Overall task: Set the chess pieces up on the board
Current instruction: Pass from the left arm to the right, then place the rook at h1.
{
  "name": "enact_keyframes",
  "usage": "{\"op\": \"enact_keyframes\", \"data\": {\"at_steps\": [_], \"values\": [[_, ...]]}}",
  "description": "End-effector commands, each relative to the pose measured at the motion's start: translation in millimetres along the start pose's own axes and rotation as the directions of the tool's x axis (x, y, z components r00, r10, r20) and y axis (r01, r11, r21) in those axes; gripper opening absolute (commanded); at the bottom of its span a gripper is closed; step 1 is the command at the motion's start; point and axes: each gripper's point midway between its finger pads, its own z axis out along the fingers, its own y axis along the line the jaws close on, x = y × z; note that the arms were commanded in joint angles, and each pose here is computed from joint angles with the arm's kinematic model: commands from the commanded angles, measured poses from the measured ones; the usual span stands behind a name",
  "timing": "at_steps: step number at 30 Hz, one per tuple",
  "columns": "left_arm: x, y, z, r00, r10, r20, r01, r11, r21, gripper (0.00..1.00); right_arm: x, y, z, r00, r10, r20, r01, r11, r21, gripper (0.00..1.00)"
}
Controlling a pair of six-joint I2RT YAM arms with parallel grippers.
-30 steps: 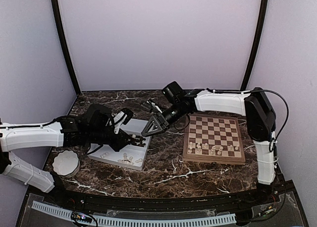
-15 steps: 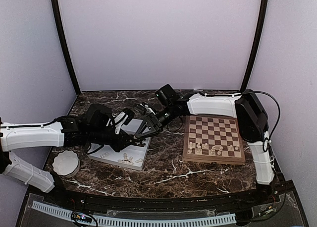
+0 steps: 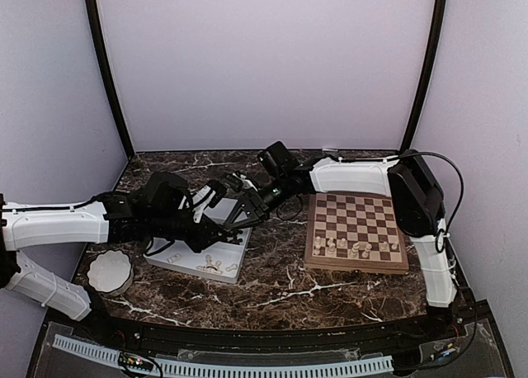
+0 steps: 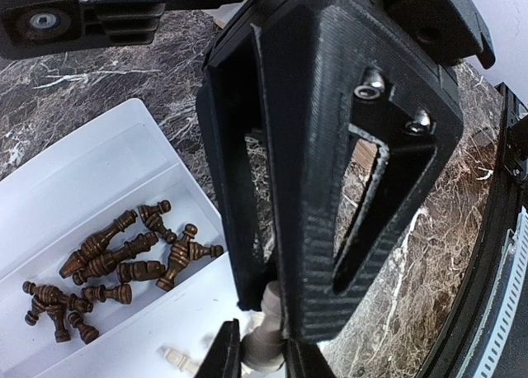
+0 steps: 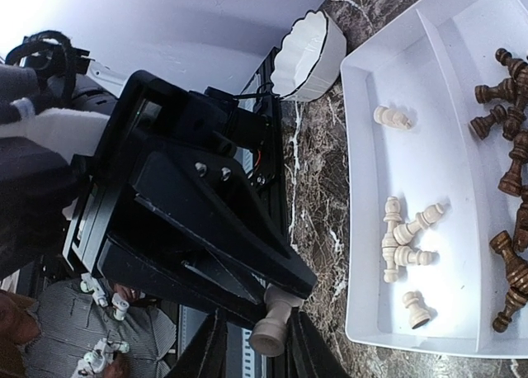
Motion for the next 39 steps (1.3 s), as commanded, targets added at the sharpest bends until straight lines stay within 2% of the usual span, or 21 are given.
{"op": "enact_keyframes", "data": {"at_steps": [1, 7, 12, 19, 22, 26, 33, 39], "values": [[-20.3, -4.0, -3.8, 0.998, 0.016, 0.054, -0.017, 1.000, 0.015, 0.06, -3.1, 0.8, 5.4, 1.000, -0.021, -0.001, 0.021, 0.999, -0.025, 0.23], [-21.2, -2.6, -4.4, 0.998, 0.019, 0.056, -0.019, 1.000, 0.006, 0.06, -1.2, -3.4, 5.6, 1.000, -0.029, -0.002, 0.029, 1.000, 0.005, 0.19], [-22.4, -1.0, -3.8, 0.998, 0.020, 0.063, -0.019, 1.000, -0.003, 0.07, -1.1, -9.6, 3.6, 0.998, -0.065, -0.006, 0.066, 0.995, 0.075, 0.05], [-21.2, 8.1, -10.0, 0.997, 0.012, 0.072, -0.008, 0.998, -0.056, 0.38, -6.8, -16.5, -30.3, 0.986, -0.167, -0.018, 0.165, 0.951, 0.260, 0.03], [-20.5, 13.3, -17.5, 0.997, 0.019, 0.081, -0.012, 0.996, -0.089, 0.45, -9.9, -17.5, -66.9, 0.977, -0.212, -0.001, 0.199, 0.914, 0.353, 0.03], [-20.3, 22.2, -23.0, 0.996, 0.035, 0.082, -0.023, 0.989, -0.144, 0.49, -2.9, -33.3, -126.5, 0.966, -0.258, -0.007, 0.224, 0.825, 0.519, 0.03], [-27.0, 35.3, -14.0, 0.996, 0.043, 0.077, -0.026, 0.977, -0.212, 0.49, 31.3, -48.1, -261.1, 0.978, -0.199, 0.060, 0.096, 0.688, 0.719, 0.03], [-38.7, 34.8, -3.2, 0.995, 0.050, 0.084, -0.032, 0.977, -0.209, 0.49, 91.6, -42.3, -350.2, 0.989, -0.132, 0.073, 0.009, 0.534, 0.845, 0.04]]}}
